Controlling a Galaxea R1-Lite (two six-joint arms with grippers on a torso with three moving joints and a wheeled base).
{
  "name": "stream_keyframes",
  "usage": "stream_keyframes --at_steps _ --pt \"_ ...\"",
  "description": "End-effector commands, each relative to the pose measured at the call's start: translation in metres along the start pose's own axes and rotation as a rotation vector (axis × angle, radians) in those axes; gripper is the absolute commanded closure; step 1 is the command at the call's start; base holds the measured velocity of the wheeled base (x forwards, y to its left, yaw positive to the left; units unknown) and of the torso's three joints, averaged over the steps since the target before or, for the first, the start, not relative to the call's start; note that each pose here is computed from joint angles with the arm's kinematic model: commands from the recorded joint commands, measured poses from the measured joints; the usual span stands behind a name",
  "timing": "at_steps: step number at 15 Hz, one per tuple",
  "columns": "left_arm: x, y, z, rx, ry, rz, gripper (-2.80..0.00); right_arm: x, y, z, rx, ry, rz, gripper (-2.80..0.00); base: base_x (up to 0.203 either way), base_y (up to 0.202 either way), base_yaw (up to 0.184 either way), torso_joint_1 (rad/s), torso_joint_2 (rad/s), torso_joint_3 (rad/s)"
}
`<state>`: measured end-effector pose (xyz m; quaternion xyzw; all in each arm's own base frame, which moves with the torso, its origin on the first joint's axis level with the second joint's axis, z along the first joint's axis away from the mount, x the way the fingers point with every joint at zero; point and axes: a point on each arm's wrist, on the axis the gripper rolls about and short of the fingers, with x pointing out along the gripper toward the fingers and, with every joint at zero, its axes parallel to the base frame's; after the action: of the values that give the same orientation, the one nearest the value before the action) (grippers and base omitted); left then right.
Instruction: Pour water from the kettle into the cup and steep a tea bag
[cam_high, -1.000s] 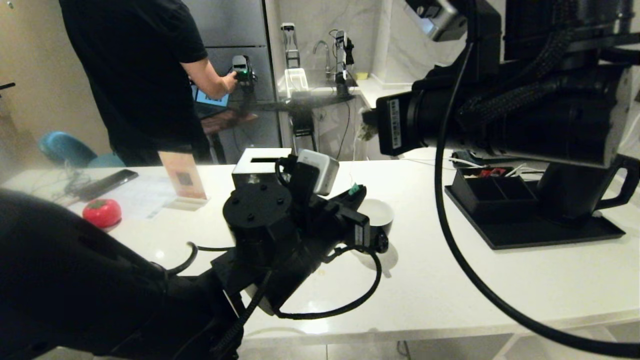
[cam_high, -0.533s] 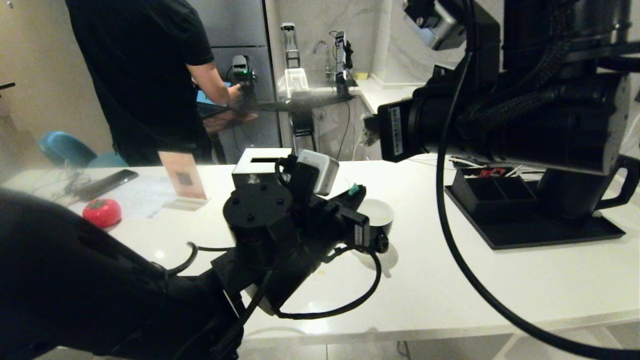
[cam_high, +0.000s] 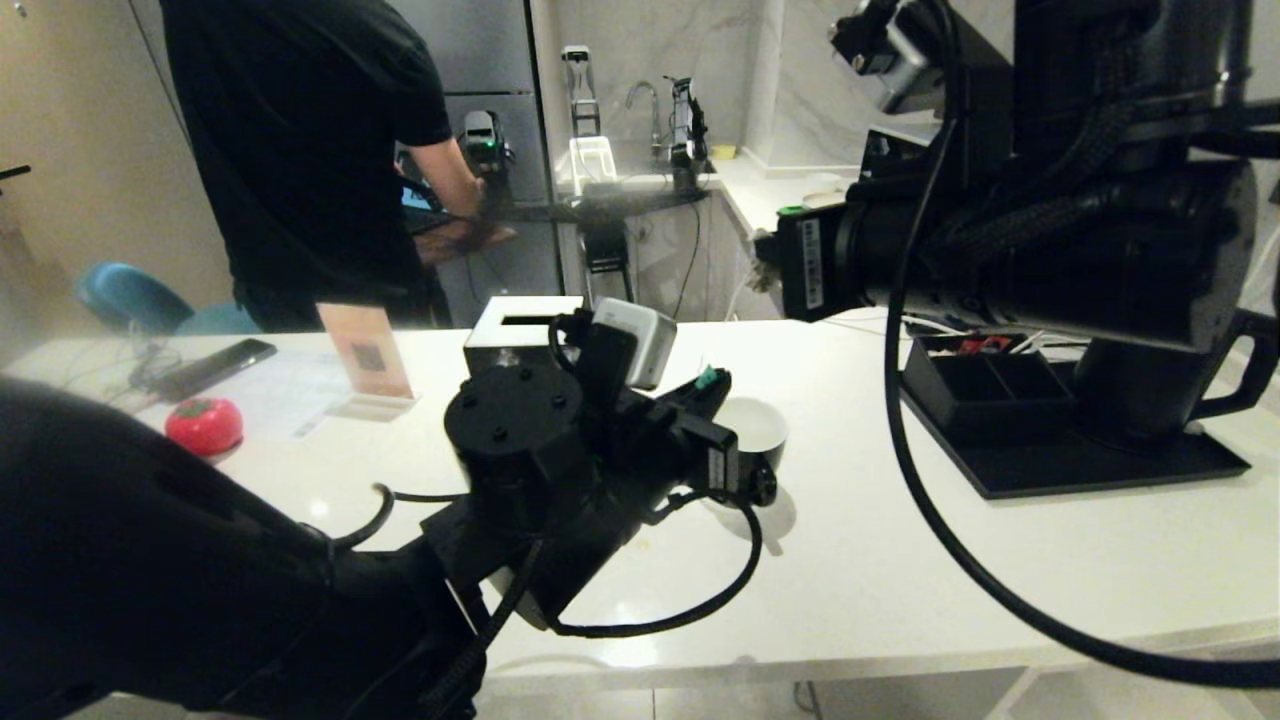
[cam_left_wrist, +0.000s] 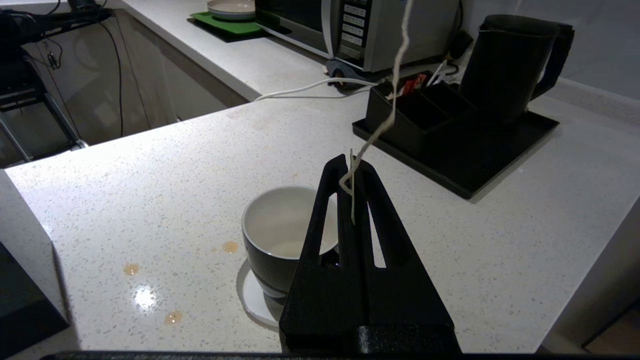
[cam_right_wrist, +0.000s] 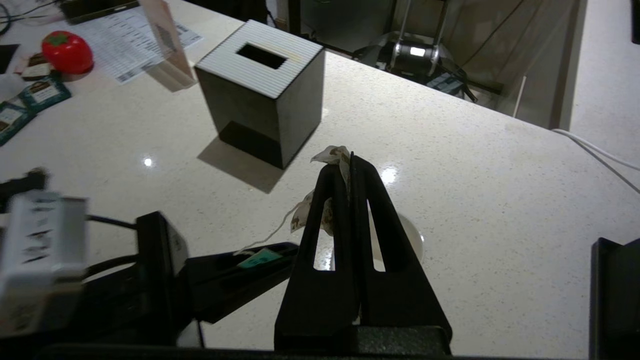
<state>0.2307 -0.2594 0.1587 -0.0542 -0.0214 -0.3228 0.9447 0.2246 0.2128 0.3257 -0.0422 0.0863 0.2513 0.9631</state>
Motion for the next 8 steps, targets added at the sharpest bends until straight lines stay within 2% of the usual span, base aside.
stream_keyframes --at_steps 1,8 --pt "-0.001 -0.001 0.002 -0.002 -0.01 -0.002 0.0 0.006 -0.005 -0.003 0.003 0.009 -0.022 0.0 0.0 0.0 0.0 0.0 0.0 0.0" --pt "-0.001 0.0 0.002 -0.002 -0.012 0.001 0.0 0.026 -0.012 -0.016 0.016 -0.004 -0.052 0.0 0.0 0.0 0.0 0.0 0.0 0.0"
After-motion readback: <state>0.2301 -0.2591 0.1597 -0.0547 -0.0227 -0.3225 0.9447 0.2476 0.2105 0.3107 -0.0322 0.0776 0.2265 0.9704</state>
